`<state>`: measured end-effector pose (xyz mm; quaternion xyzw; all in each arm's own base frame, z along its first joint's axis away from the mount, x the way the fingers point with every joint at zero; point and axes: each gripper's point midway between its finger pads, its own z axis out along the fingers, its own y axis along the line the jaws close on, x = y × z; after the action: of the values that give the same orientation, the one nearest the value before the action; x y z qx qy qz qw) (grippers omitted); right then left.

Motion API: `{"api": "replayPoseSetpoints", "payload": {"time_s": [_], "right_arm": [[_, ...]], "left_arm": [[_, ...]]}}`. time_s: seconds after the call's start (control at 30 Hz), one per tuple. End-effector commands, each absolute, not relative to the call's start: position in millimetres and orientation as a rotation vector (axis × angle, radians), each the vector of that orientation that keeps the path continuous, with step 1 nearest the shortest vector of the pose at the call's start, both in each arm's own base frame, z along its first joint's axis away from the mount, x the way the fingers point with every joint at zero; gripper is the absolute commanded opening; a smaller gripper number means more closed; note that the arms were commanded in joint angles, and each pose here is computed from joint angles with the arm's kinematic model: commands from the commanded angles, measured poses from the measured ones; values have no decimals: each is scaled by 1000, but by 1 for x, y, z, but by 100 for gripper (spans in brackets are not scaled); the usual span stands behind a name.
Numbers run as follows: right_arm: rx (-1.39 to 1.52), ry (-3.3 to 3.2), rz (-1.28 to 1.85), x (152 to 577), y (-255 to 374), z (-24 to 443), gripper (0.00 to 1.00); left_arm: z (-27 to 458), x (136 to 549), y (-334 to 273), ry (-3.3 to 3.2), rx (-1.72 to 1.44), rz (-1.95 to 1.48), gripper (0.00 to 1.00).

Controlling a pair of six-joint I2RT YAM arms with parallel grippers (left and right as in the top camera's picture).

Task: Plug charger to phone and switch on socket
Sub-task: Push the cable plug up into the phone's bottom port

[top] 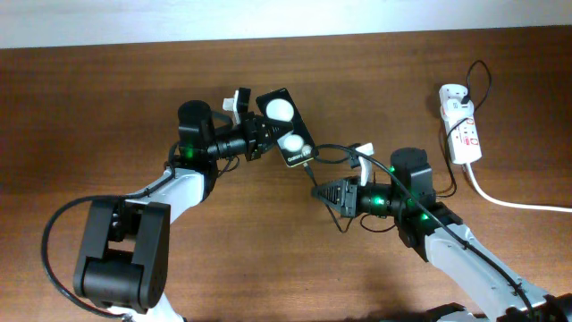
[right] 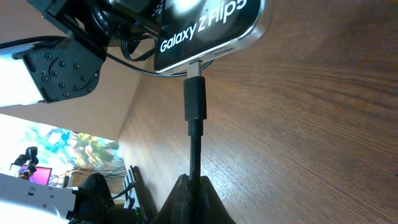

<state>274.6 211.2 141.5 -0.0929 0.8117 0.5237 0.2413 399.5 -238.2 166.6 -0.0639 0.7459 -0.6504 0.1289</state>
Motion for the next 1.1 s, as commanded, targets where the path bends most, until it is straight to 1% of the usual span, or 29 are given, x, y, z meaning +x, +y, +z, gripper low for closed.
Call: {"api": "replayPoseSetpoints", "payload": {"time_s": [0.0,0.3,0.7,1.07], "right_arm": [[-267,2214,1413,276,212,141,4],[-280,2217,1423,273,216,141,4],[-245,2223,1376,279,212,138,4],[-191,2192,1323,293,208,142,4]], "left_arm": [[174,399,-242,2145,-119,-1888,0],[174,400,-242,2144,-121,-1886,0],[174,398,-244,2147,-110,-1894,0],[177,378,-256,2141,90,-1927,0]]}}
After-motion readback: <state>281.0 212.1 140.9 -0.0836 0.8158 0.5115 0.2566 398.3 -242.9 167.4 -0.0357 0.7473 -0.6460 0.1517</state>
